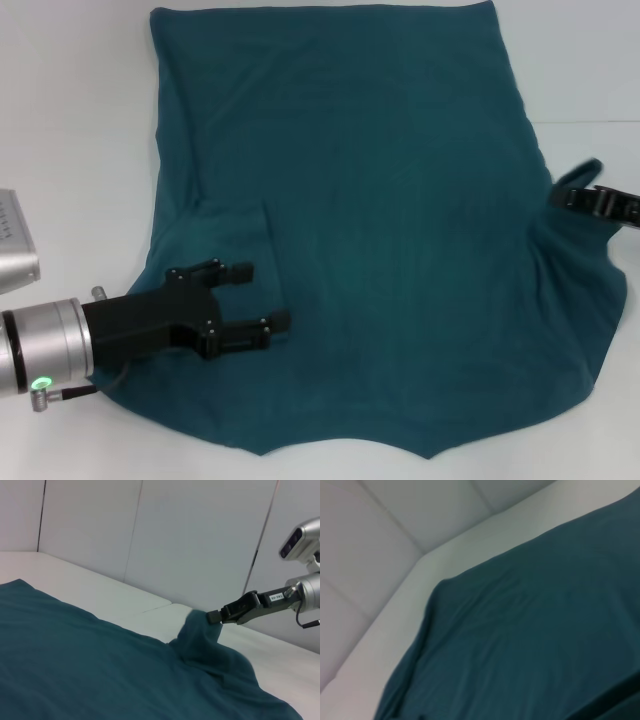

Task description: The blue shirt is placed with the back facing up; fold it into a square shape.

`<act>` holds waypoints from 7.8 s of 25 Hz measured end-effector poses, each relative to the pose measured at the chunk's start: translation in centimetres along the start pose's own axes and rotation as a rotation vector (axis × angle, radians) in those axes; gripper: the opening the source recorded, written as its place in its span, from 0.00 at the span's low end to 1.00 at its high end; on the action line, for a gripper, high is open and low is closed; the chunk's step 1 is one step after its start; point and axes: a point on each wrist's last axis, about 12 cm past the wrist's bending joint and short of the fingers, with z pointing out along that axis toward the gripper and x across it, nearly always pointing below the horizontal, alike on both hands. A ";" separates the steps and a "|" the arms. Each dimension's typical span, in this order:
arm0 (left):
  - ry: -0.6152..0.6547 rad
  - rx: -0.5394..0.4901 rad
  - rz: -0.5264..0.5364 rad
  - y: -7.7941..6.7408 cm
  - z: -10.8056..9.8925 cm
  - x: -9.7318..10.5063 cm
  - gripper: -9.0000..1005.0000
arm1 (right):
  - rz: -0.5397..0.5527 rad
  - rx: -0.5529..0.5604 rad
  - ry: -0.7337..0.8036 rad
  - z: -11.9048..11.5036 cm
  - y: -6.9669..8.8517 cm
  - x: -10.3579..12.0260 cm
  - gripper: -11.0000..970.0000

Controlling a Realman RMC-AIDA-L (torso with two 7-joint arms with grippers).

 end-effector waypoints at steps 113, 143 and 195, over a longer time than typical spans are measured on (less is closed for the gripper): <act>-0.003 -0.036 0.010 0.7 0.5 -0.4 0.88 | -0.113 -0.164 0.211 2.6 3.9 2.5 0.53; -0.045 -0.397 -0.260 1.5 -9.5 3.7 0.86 | -0.095 -0.190 0.004 4.4 5.3 1.4 0.97; 0.082 -0.432 -0.421 0.6 -10.1 7.0 0.22 | -0.103 -0.186 0.013 4.3 5.2 1.4 0.97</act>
